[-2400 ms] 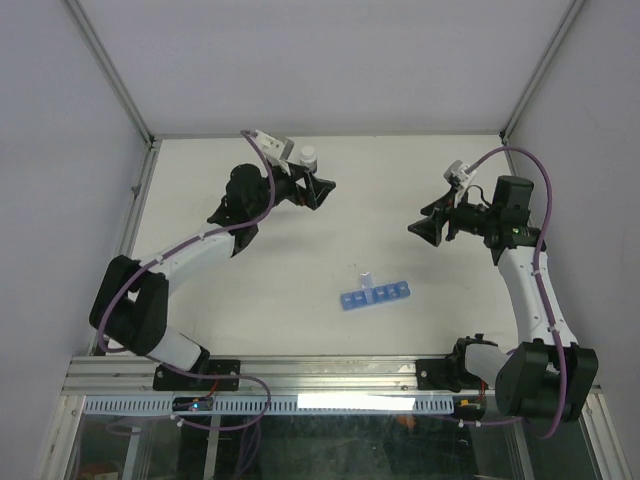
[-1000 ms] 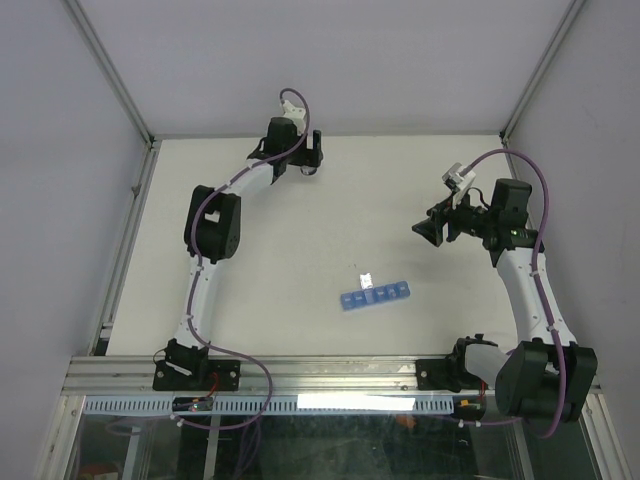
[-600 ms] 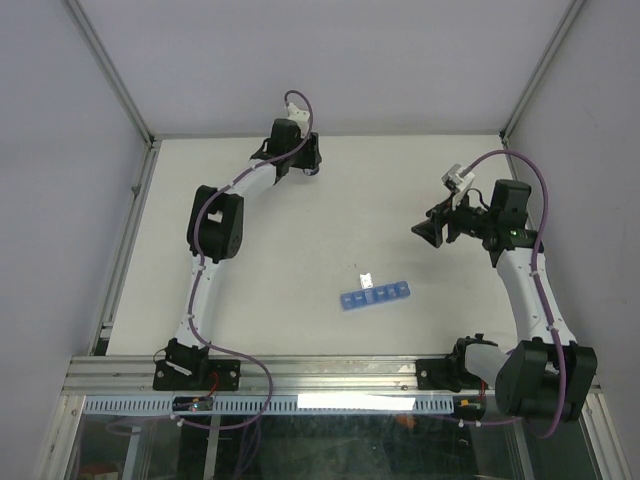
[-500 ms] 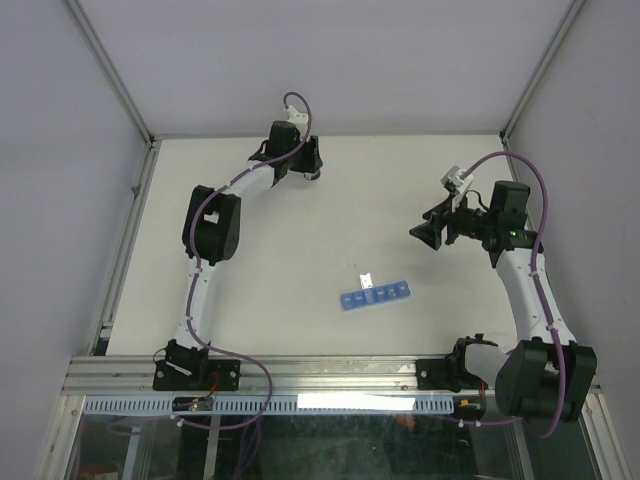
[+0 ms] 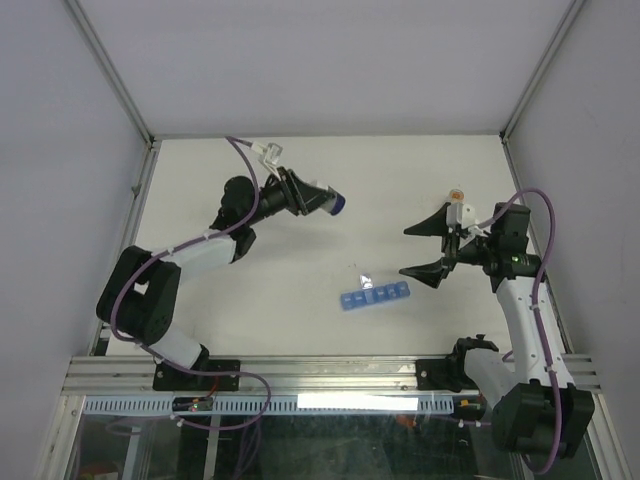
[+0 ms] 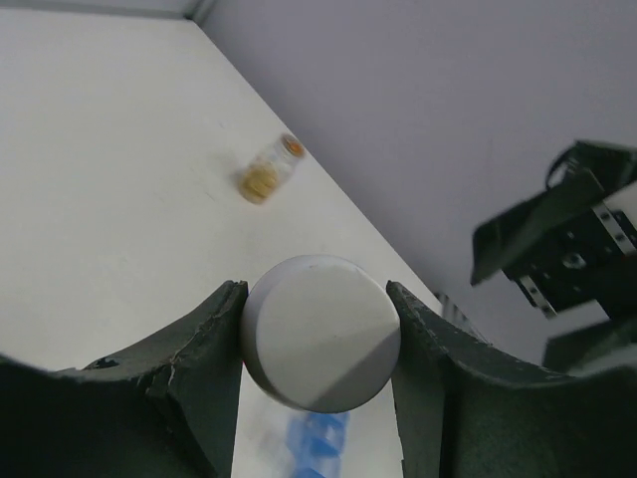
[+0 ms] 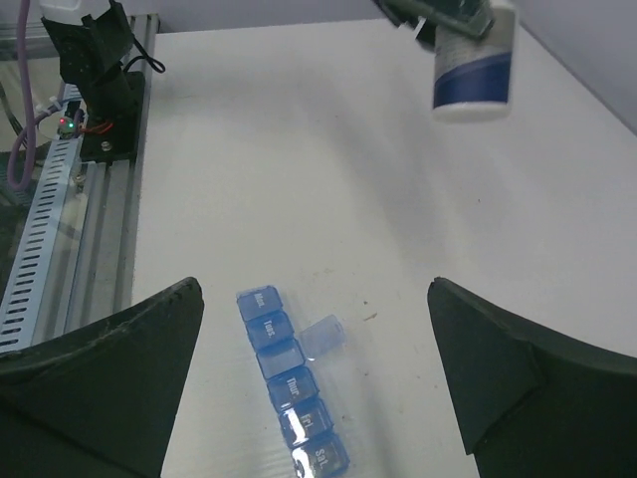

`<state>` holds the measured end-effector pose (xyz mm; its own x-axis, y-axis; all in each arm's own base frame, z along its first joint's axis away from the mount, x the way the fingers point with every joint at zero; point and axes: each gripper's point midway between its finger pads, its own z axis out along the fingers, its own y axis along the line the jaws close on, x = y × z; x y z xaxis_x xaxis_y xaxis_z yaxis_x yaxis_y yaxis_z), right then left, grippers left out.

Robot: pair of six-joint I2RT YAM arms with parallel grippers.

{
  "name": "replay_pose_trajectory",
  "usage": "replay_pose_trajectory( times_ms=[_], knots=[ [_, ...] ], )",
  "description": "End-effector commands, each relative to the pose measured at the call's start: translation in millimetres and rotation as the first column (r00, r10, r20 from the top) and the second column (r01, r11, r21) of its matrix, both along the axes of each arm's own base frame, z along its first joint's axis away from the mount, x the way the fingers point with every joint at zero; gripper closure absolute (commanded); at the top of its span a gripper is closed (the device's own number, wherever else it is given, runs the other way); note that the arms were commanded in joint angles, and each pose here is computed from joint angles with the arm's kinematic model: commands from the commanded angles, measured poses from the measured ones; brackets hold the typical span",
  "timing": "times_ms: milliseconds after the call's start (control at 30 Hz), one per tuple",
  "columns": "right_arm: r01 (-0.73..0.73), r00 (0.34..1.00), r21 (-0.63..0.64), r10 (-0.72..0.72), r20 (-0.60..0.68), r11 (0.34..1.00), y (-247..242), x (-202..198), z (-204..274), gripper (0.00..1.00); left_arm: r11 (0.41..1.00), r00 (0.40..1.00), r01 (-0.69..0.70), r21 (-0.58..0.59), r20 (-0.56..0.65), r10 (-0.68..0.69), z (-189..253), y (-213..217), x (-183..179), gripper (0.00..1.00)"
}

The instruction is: Sort the pills into containers

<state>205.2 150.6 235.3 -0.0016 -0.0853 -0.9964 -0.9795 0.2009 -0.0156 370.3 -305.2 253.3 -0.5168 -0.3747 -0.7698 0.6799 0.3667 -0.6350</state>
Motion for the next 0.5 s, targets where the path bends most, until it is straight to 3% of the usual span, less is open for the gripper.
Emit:
replay_pose_trajectory(
  times_ms=[0, 200, 467],
  knots=[
    [-0.139, 0.971, 0.065, 0.123, 0.203, 0.988, 9, -27, 26, 0.01, 0.976, 0.993, 0.104, -0.193, 0.075, -0.091, 38, -12, -72, 1.0],
    [-0.078, 0.969, -0.026, 0.082, 0.233, 0.997, 12, -19, 15, 0.03, 0.975, 0.997, 0.002, -0.224, 0.072, 0.015, 29, -32, -123, 1.0],
    [-0.074, 0.966, -0.055, 0.085, 0.243, 0.996, 31, -19, 6, 0.04, 0.945, 0.991, -0.126, -0.302, 0.0, 0.132, 31, -53, -137, 1.0]
  ],
)
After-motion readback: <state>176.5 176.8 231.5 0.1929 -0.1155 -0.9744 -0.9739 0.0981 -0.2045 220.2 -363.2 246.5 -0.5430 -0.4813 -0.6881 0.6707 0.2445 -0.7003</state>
